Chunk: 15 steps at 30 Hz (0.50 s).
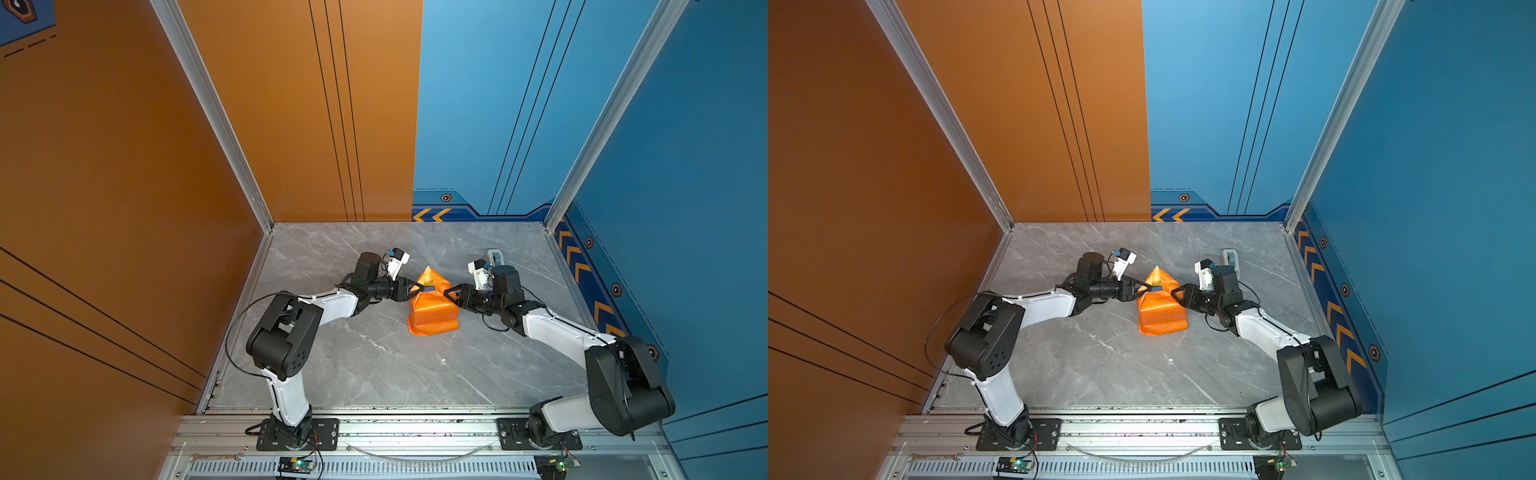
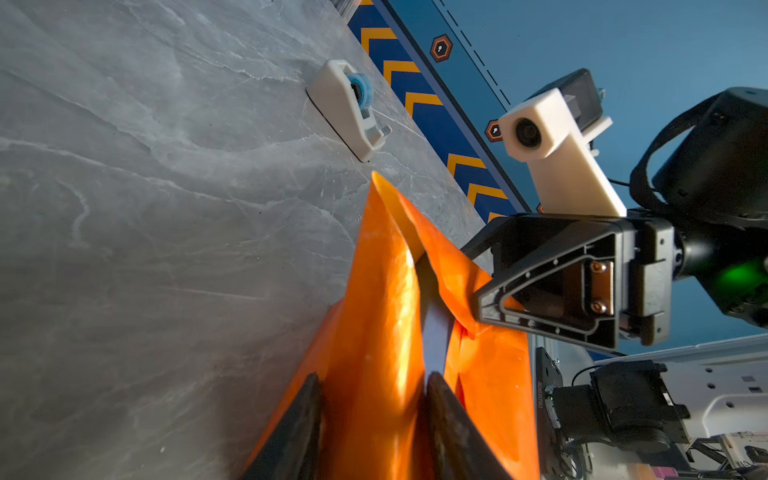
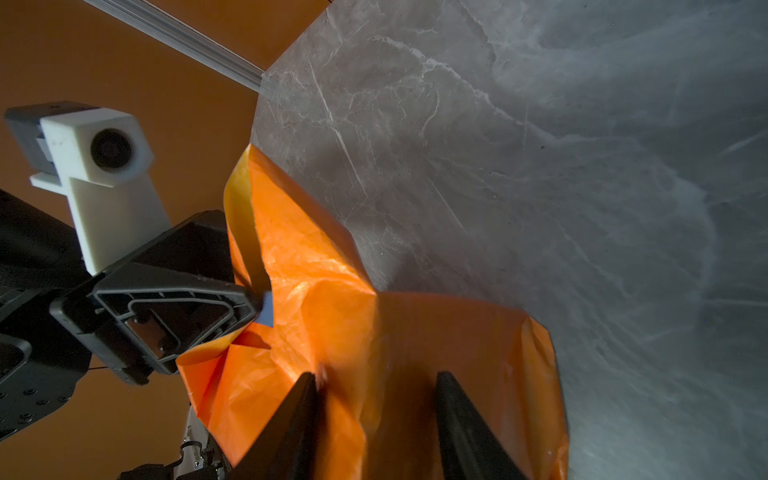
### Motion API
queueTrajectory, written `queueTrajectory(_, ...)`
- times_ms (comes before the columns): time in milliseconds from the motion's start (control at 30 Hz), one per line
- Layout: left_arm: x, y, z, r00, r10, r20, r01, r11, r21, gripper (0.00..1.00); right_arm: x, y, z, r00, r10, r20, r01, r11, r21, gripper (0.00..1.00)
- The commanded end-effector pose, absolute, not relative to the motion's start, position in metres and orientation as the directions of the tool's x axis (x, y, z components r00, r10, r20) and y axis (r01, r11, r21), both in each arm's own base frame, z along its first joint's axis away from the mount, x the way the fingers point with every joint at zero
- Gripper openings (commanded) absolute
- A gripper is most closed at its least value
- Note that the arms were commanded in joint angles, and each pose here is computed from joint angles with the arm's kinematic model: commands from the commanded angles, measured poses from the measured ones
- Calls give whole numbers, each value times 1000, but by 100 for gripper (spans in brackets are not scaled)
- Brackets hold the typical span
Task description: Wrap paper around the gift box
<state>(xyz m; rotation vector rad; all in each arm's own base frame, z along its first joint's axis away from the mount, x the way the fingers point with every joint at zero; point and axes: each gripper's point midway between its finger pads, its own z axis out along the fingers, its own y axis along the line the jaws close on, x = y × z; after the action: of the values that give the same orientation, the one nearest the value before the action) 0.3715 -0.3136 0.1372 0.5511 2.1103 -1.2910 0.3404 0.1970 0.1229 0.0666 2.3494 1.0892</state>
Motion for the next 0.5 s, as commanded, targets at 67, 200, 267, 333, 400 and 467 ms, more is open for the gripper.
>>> queueTrajectory(67, 381, -321, 140, -748, 56, -662, 621, 410, -668, 36, 294, 187, 57, -951, 198, -238, -11, 747, 665, 48)
queueTrajectory(200, 381, -327, 145, -747, 67, -661, 633, 373, -678, 22, 294, 187, 58, -950, 197, -241, -14, 747, 665, 48)
queueTrajectory(267, 380, -328, 149, -745, 67, -664, 639, 359, -680, 14, 294, 187, 58, -950, 197, -243, -14, 748, 664, 48)
queueTrajectory(333, 380, -327, 154, -741, 64, -669, 644, 353, -679, 4, 295, 187, 58, -950, 197, -243, -15, 748, 664, 48)
queueTrajectory(400, 378, -326, 160, -733, 58, -677, 649, 355, -673, 0, 296, 187, 58, -949, 200, -245, -13, 749, 662, 48)
queueTrajectory(467, 377, -325, 168, -722, 48, -690, 656, 364, -661, 0, 296, 186, 59, -948, 198, -249, -15, 755, 656, 48)
